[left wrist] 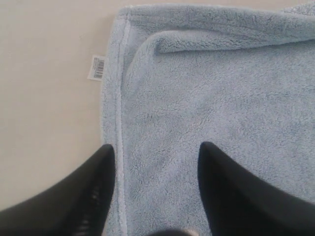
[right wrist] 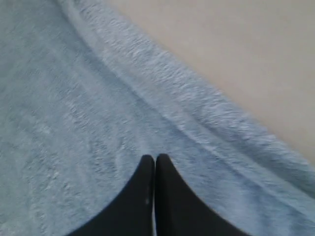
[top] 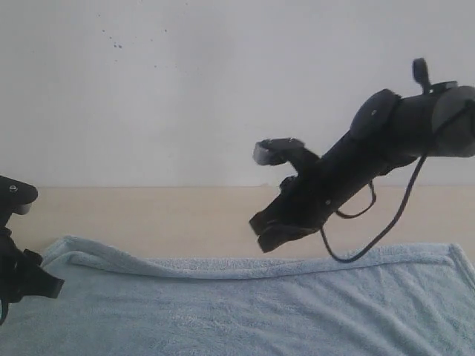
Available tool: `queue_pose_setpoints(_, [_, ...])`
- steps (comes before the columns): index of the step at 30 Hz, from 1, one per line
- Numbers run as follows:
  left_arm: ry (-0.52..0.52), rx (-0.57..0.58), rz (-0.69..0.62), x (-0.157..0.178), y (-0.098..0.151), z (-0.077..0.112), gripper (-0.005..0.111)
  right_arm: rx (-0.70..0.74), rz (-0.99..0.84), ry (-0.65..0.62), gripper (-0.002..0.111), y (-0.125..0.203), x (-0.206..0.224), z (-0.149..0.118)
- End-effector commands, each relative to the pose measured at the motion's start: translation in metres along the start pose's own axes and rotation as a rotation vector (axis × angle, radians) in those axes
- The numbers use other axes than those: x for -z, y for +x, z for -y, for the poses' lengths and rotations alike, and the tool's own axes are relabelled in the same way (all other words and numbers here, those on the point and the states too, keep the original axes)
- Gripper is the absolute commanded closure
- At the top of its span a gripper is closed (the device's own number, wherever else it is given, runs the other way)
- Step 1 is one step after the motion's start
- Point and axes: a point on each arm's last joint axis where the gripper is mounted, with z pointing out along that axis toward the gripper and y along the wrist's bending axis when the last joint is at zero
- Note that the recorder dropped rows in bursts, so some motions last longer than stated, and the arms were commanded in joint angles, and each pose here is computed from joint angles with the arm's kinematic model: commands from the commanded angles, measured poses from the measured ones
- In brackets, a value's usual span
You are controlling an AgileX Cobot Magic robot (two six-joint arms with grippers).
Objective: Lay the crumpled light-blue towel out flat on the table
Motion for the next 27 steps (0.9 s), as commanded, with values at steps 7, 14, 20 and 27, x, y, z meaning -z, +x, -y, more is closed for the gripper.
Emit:
queue_pose_setpoints(7, [0.002,0.040,-0.015,0.001,0.002,0.001,0.058,0.113,-0.049,-0.040,0.108,0.005,-0.057,-0.052])
queue_pose_setpoints(14, [-0.001,0.040,-0.018,0.001,0.003,0.001,0.058,0.095,-0.039,0.010,0.108,0.010,-0.079,-0.041])
queue_pose_setpoints(20, [-0.003,0.040,-0.019,0.001,0.003,0.001,0.058,0.084,0.014,0.070,0.108,0.007,-0.086,-0.032])
queue_pose_setpoints(27, [-0.001,0.040,-0.017,0.001,0.003,0.001,0.058,0.059,-0.001,0.085,0.108,0.014,-0.101,-0.025])
